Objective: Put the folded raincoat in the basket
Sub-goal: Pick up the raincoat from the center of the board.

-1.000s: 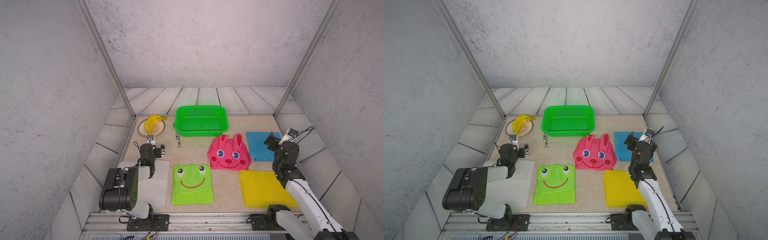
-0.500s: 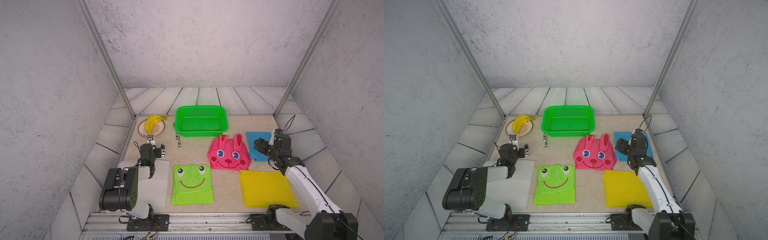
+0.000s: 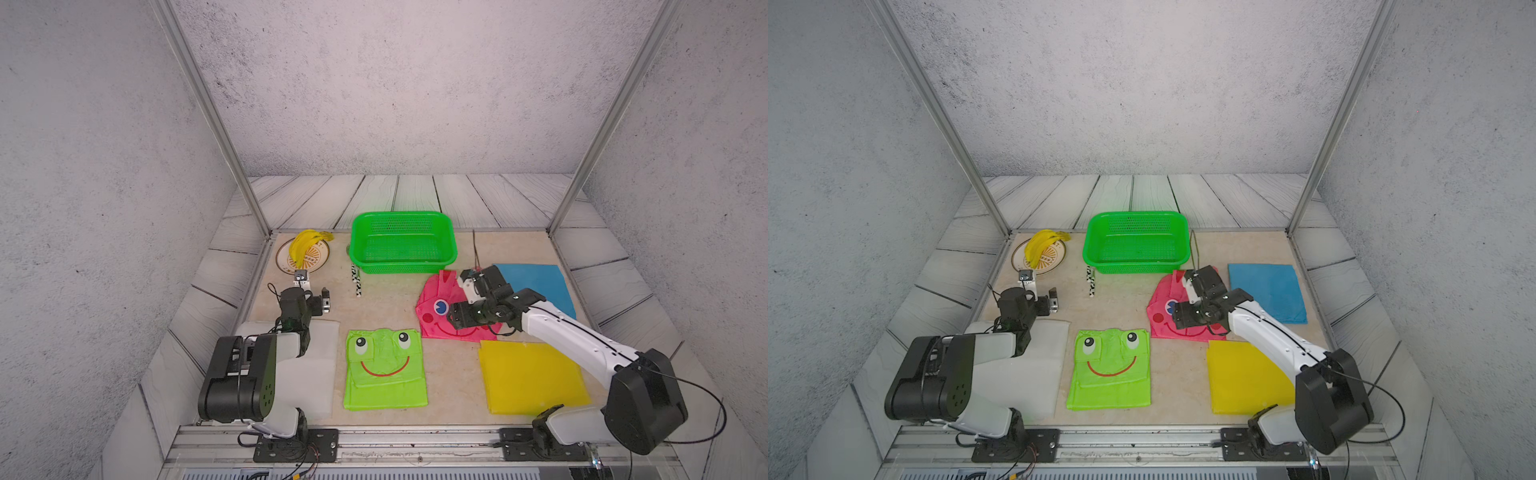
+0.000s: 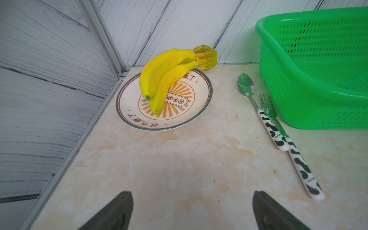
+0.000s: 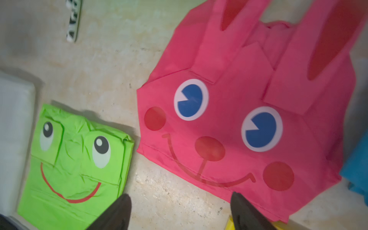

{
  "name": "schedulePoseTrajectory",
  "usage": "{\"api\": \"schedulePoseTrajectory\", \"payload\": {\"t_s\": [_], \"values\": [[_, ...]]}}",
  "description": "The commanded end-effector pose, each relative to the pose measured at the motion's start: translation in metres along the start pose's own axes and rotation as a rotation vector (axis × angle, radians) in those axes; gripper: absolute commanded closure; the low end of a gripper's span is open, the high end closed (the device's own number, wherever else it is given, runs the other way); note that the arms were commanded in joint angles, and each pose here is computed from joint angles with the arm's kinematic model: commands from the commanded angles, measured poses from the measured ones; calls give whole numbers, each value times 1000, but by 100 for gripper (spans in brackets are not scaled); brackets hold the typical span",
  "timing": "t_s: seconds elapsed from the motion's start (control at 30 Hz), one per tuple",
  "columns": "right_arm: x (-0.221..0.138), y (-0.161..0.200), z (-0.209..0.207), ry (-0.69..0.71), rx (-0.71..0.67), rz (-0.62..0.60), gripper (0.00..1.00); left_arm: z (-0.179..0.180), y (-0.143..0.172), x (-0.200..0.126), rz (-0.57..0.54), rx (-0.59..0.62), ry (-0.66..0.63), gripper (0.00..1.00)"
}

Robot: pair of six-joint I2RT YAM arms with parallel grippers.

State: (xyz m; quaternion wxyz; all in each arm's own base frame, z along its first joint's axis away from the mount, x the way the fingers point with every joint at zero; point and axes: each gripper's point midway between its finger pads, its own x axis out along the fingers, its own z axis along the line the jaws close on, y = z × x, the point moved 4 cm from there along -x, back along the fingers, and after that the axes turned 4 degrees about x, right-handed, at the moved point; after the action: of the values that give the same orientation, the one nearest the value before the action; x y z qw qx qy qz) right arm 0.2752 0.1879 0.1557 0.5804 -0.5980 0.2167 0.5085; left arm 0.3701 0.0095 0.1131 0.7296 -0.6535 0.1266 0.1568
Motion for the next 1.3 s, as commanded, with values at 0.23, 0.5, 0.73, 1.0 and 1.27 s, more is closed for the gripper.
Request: {"api": "schedulePoseTrajectory", "payload": {"t_s": [0.23, 0.5, 0.73, 1.0, 1.27], "values": [[42, 15, 23, 188, -860, 98, 9, 2, 1, 1, 2, -9, -12, 0], [78, 20, 28, 177, -993, 130, 14, 2, 0, 1, 0, -10, -12, 0], [99, 33, 30, 126, -1077, 127, 27, 2, 0, 1, 1, -10, -12, 1], [116, 45, 13, 209, -1183, 184, 85, 2, 0, 1, 1, -9, -11, 0], [86, 23, 34, 168, -1148, -29, 100, 2, 0, 1, -1, -9, -13, 1]]}}
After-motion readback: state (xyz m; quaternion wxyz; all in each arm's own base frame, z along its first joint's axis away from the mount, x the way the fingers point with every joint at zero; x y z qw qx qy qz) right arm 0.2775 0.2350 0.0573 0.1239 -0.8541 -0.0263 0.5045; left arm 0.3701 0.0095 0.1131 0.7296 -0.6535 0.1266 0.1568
